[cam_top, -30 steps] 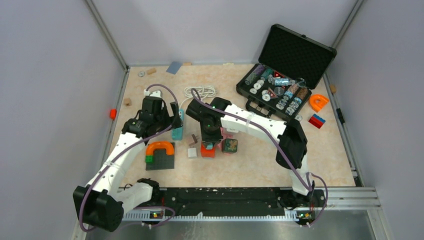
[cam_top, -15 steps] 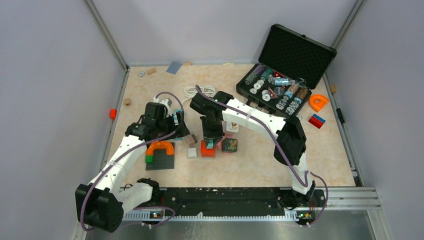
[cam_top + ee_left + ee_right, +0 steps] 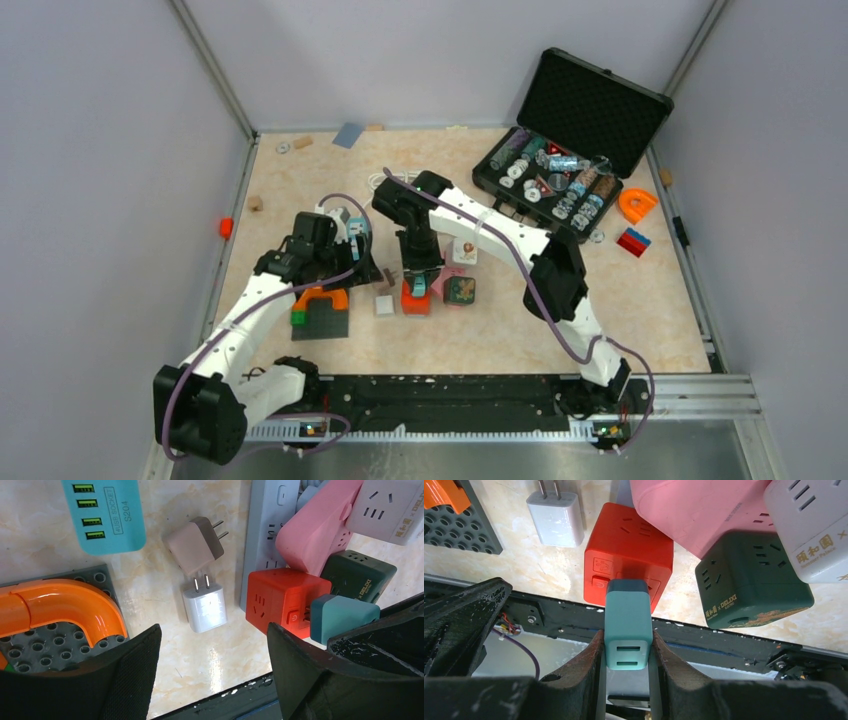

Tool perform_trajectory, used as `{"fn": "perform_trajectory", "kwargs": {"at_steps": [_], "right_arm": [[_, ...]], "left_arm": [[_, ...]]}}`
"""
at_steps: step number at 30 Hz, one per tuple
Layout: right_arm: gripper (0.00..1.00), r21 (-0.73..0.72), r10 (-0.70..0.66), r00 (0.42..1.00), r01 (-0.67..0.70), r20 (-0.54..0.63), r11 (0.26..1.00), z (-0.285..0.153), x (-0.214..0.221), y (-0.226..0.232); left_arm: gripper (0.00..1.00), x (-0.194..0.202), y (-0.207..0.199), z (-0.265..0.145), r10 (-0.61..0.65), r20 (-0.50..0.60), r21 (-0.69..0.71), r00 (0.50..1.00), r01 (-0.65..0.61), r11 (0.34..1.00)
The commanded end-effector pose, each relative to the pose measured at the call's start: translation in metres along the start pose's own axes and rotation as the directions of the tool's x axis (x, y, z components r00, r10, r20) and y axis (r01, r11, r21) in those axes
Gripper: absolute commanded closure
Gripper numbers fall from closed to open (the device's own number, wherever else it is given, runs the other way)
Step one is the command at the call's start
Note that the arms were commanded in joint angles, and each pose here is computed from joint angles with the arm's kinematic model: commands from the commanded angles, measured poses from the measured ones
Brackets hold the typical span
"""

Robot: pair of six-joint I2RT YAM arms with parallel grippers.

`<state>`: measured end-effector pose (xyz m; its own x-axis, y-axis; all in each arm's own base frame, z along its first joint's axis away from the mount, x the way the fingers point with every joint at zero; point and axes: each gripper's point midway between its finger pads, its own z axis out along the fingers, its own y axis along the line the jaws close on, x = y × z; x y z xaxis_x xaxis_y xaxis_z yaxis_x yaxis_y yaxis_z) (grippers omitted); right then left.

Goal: Insert the plug
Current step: Insert the plug into the socket.

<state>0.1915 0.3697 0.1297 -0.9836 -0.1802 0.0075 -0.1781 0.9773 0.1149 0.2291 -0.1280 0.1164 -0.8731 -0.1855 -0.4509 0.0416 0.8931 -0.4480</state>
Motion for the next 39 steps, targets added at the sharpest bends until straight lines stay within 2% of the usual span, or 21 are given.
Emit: {"fn": "perform_trajectory", "kwargs": {"at_steps": [1, 7, 13, 21, 29, 39], "right_arm": [[1.0, 0.231, -0.09, 0.989, 0.115, -0.118, 0.966, 0.071, 0.013, -0.034], [1.0, 0.227, -0.083, 0.983, 0.12, -0.166, 0.967, 0.089, 0.03, -0.039], [1.0, 0.217, -0.083, 0.987, 0.112, -0.138, 0.97, 0.099, 0.026, -0.035], [1.0, 0.209, -0.086, 0.98, 0.123, -0.182, 0.97, 0.111, 0.011, -0.031], [1.0, 0.245, -0.092, 0.962, 0.157, -0.256, 0.957, 0.125, 0.017, -0.041], [1.0, 0.289, -0.122, 0.947, 0.21, -0.296, 0.934, 0.146, 0.025, -0.044]], "left_arm": [[0.22, -0.003, -0.002, -0.001, 0.025, 0.023, 0.02, 0.999, -0.025, 0.999], [0.22, -0.004, 0.001, 0.0, 0.025, 0.031, 0.006, 0.999, -0.025, 1.0], [0.19, -0.005, 0.002, 0.0, 0.026, 0.035, -0.003, 0.999, -0.026, 1.0], [0.19, -0.005, 0.003, 0.0, 0.03, 0.039, -0.004, 0.999, -0.03, 1.0], [0.2, -0.004, 0.004, 0.0, 0.031, 0.038, -0.005, 0.999, -0.031, 1.0], [0.19, -0.001, 0.005, 0.001, 0.015, 0.032, -0.008, 0.999, -0.015, 1.0]]}}
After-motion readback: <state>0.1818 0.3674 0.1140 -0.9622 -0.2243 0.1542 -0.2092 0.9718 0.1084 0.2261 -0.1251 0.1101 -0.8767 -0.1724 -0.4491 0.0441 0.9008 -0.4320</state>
